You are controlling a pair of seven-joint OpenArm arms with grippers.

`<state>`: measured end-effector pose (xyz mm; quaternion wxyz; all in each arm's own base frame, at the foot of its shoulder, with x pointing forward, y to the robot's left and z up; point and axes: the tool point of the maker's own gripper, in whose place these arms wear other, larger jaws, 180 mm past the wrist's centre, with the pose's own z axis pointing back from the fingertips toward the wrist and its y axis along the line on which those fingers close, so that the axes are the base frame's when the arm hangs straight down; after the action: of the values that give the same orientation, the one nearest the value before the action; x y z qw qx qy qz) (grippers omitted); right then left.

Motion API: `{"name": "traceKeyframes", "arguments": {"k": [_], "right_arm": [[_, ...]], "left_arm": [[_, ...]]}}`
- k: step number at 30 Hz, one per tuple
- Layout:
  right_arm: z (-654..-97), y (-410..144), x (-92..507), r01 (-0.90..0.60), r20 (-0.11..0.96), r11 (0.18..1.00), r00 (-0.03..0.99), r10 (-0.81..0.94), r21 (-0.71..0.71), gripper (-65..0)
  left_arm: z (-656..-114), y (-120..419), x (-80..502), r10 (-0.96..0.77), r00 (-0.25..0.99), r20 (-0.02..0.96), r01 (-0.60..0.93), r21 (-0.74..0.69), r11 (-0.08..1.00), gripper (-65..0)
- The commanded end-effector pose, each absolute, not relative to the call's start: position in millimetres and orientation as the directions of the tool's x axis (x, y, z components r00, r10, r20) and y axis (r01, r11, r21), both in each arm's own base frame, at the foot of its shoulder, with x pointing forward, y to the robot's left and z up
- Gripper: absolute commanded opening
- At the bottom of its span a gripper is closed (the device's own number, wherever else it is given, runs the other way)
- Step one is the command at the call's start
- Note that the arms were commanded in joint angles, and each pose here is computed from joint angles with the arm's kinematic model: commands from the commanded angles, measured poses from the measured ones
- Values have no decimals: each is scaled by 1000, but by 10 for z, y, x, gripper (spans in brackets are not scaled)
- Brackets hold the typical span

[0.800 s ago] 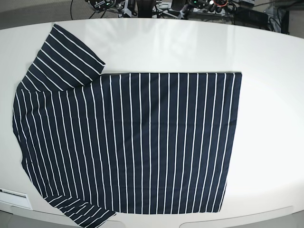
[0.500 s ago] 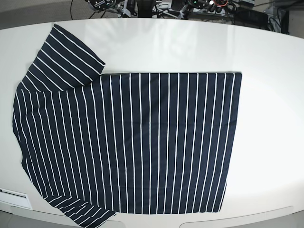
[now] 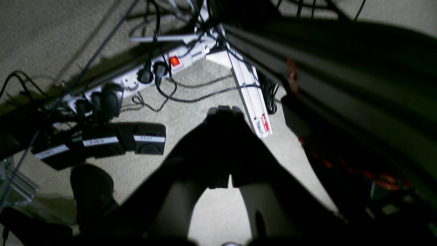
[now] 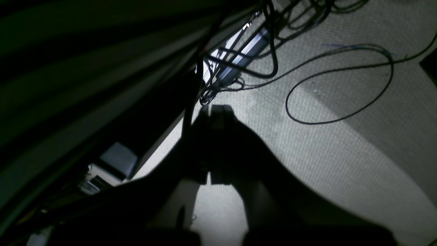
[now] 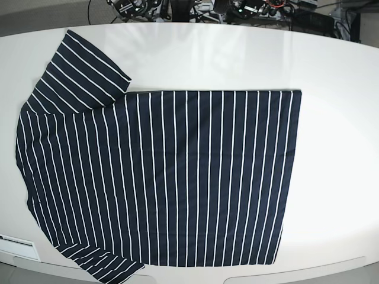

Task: Fold the T-shirt properly

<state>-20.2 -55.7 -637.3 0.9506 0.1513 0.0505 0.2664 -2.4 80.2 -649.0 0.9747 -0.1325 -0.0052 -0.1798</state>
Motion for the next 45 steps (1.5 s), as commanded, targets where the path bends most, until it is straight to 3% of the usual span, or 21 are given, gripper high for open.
{"name": "traceKeyframes", "arguments": {"k": [1,14,23,27,35,45], "right_arm": [[-6352,-584,-332,-489,-37,810,849,527,325,-650],[-5743,-961,-1230,-526,3,800,836,549,287,-650],[-4803,-1184,-1118,-564,131,819,825,550,109,-650],[-4346,-1198,-940,-603,202,798,781,591,-1,-650],[-3781,-1320,-656,-610,229,762,727,647,-217,-650],[-3387,-1620,-133,-523,247,697,684,687,-490,-650]], "left_arm": [[-6471,785,-180,-358,933,36,353,-275,894,-650],[-5935,1120,-989,-399,915,57,397,-293,870,-650],[-5038,1305,-1275,-538,826,169,562,-315,764,-650],[-4708,1422,-1244,-640,742,201,671,-225,707,-650],[-4129,1329,-996,-759,590,274,803,-105,586,-650],[-3598,1208,-374,-798,463,387,823,147,549,-650]]}}
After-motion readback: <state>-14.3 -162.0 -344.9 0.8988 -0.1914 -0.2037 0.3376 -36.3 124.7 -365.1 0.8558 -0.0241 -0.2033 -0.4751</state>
